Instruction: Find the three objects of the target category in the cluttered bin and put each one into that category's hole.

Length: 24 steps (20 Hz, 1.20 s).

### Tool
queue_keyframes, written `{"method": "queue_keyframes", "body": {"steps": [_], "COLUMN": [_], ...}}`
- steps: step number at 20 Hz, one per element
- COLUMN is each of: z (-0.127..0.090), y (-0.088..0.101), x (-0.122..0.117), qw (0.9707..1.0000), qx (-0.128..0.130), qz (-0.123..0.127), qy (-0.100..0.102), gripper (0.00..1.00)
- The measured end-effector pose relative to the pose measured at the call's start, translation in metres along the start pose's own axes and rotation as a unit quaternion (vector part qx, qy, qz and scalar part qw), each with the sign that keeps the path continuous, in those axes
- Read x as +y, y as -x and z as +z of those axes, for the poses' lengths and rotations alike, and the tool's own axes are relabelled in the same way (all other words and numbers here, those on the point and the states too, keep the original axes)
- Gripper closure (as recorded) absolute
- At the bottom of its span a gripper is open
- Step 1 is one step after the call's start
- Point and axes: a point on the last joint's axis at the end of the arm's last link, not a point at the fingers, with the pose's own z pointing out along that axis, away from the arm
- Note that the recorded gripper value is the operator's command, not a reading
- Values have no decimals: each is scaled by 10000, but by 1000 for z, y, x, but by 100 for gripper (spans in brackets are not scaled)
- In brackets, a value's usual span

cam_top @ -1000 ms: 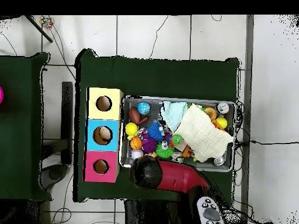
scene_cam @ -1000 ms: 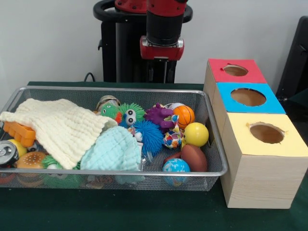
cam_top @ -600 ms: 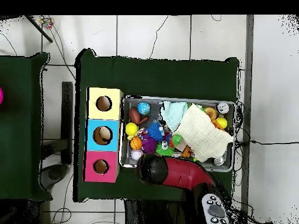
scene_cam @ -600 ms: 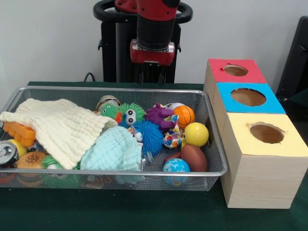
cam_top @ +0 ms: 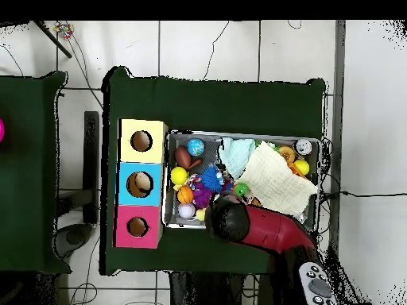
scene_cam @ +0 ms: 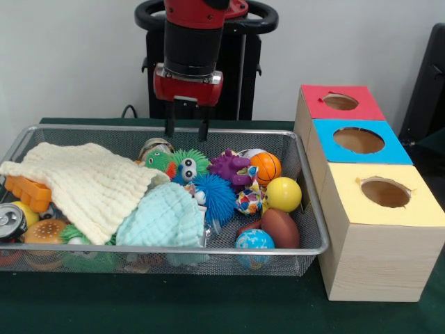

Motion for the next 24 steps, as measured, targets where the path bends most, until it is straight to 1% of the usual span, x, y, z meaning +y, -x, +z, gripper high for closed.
{"method": "queue_keyframes", "body": {"steps": [2,6,10,12,13,14,16,19,20,21,24], "z": [-2,-5,-6,-6,-3,-2,3,14,18,29,42], "y": [9,22,34,39,43,44,48,52,52,50,43], "x": [-7,-21,-42,-53,-61,-64,-74,-84,-87,-95,-104], "qw": [9999,9997,9989,9983,9974,9971,9954,9932,9928,9923,9931], "qx": [-87,-208,-364,-488,-615,-667,-854,-1062,-1096,-1130,-1068], "qz": [41,133,240,250,251,247,213,147,139,142,192], "qy": [-29,-75,-150,-210,-266,-287,-366,-451,-465,-478,-455], "gripper": [0,0,0,0,0,0,0,0,0,0,0]}}
